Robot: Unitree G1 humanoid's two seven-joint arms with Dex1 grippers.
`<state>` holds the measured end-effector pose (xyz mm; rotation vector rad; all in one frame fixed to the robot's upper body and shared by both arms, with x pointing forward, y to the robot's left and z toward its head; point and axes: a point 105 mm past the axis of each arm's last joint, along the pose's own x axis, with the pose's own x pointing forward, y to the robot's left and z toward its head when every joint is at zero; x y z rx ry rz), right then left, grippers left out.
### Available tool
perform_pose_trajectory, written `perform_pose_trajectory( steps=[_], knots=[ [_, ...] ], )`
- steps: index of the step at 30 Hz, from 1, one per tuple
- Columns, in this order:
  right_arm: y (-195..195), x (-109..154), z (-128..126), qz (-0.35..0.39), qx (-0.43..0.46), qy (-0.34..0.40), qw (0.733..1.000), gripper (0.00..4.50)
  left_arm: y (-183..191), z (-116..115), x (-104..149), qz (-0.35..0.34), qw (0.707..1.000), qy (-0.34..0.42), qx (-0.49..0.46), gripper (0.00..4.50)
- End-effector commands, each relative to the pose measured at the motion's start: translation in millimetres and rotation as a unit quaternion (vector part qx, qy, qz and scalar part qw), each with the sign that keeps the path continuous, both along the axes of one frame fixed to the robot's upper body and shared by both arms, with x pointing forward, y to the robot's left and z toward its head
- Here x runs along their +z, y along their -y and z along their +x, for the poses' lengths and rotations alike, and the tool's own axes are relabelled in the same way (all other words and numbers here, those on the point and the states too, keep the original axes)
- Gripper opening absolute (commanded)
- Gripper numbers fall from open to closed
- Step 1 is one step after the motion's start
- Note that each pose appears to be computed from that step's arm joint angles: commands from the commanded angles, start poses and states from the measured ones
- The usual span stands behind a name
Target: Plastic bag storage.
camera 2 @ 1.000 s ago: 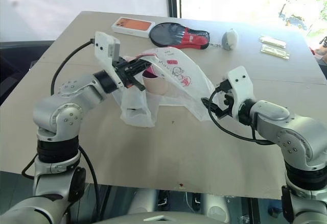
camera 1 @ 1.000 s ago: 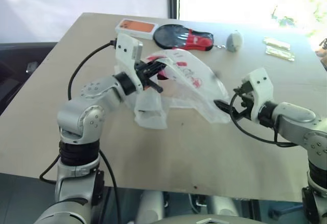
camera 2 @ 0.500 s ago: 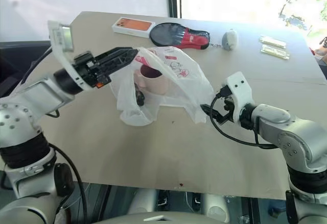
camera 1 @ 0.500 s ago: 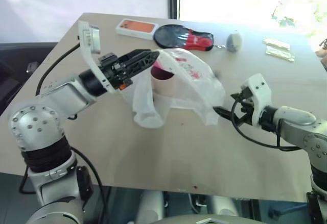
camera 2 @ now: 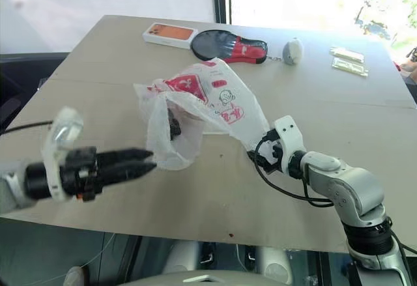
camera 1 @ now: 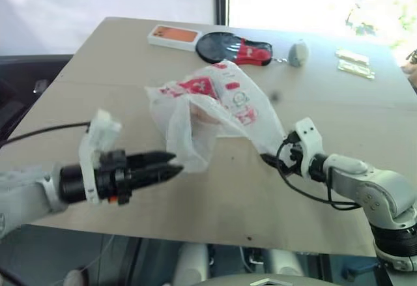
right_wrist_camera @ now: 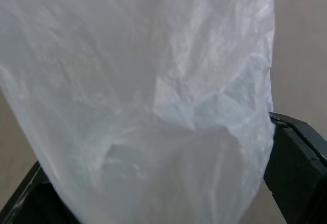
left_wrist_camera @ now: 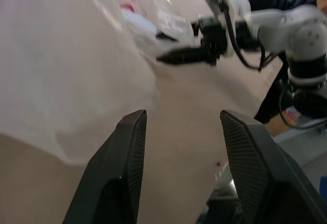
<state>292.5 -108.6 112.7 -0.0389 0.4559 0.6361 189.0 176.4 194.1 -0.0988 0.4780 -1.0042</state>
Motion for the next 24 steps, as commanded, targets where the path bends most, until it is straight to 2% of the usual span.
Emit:
perform_pose_trajectory(
  steps=[1,5,8,11,12,14,18,20,21,24],
  knots=[
    [-4,17,3,0.015,0.007,0.035,0.999,3.95,-2,6,1,0.03,0.998,0.057,0.016,2.37],
    [-8,22,3,0.019,0.015,0.042,0.999,3.83,6,13,-11,0.059,0.994,0.086,0.013,2.48],
    [-13,28,1,0.029,0.023,0.048,0.998,2.62,20,33,-20,0.048,0.992,0.106,0.041,2.48],
    [-16,31,-1,0.029,0.027,0.05,0.998,0.95,34,44,-26,0.036,0.992,0.112,0.039,2.48],
    [-16,31,-1,0.028,0.028,0.051,0.998,0.87,38,49,-27,0.027,0.992,0.114,0.044,2.48],
    [-16,32,-2,0.026,0.028,0.052,0.998,0.04,50,54,-27,-0.005,0.994,0.105,0.034,2.48],
    [-15,39,-1,0.029,0.025,0.06,0.997,0.0,67,59,-21,-0.072,0.993,0.089,0.019,1.26],
    [-12,50,1,0.046,0.022,0.07,0.996,0.0,66,60,-5,-0.131,0.988,0.084,0.019,0.24],
    [-11,60,2,0.07,0.025,0.078,0.994,0.0,63,60,8,-0.166,0.982,0.084,0.019,0.05],
    [-11,110,11,0.168,0.048,0.124,0.977,0.0,44,65,62,-0.274,0.957,0.095,0.016,0.05]
  ],
)
